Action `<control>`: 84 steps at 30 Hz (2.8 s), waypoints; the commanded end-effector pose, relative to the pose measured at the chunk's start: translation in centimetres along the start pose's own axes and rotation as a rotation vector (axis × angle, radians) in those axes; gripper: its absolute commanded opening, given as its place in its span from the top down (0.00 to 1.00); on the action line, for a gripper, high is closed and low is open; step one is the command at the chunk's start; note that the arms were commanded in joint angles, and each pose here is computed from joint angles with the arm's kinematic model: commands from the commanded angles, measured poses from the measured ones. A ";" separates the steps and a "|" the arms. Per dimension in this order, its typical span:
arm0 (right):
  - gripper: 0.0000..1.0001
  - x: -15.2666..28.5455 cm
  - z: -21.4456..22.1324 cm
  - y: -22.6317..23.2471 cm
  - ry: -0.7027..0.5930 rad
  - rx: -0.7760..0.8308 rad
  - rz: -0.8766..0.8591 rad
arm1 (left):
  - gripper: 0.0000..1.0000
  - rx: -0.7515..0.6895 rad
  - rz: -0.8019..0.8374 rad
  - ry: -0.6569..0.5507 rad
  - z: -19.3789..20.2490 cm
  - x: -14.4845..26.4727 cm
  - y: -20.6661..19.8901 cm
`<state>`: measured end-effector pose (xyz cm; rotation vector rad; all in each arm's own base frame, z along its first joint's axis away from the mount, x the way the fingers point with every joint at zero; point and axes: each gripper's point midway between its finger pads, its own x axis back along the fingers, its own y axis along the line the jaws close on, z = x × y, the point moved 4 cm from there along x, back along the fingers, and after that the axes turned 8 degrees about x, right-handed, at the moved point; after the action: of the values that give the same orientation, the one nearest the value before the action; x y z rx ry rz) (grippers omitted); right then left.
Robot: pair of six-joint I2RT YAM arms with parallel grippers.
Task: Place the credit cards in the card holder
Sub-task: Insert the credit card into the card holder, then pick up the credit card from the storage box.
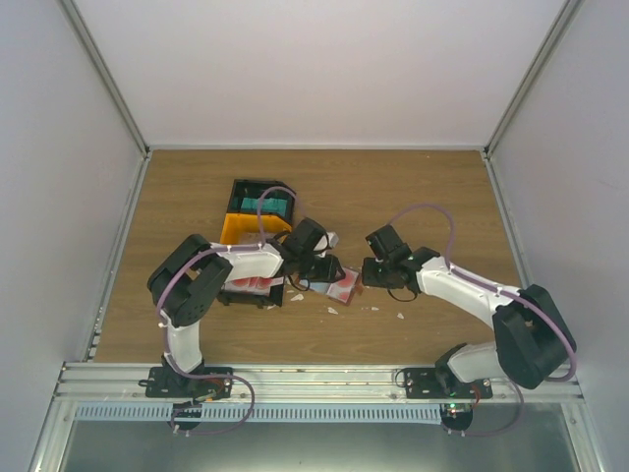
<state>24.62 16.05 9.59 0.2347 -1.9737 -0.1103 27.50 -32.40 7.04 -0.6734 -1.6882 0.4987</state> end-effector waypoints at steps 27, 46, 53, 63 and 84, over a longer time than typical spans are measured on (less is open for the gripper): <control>0.39 2.3 -3.3 15.6 -0.138 0.162 -0.569 | 0.42 0.100 -0.213 -0.726 -5.4 21.8 0.2; 0.59 -5.0 -2.8 21.2 0.050 0.163 -0.470 | 0.32 0.181 -0.141 -0.798 -4.0 26.3 3.5; 0.66 -5.7 -2.4 21.6 0.079 0.166 -0.488 | 0.32 0.185 -0.147 -0.794 -4.0 26.4 4.0; 1.00 -3.6 -3.3 21.8 0.017 0.170 -0.527 | 0.29 0.138 -0.088 -0.764 -3.9 26.3 3.1; 0.99 15.7 -3.2 12.0 -0.411 0.646 -0.799 | 0.09 -0.419 0.185 -0.481 -1.6 27.3 -5.0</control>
<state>23.13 25.24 26.35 1.3000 -2.1830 -0.1783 25.51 -16.52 26.78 -0.8061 -2.2212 0.5684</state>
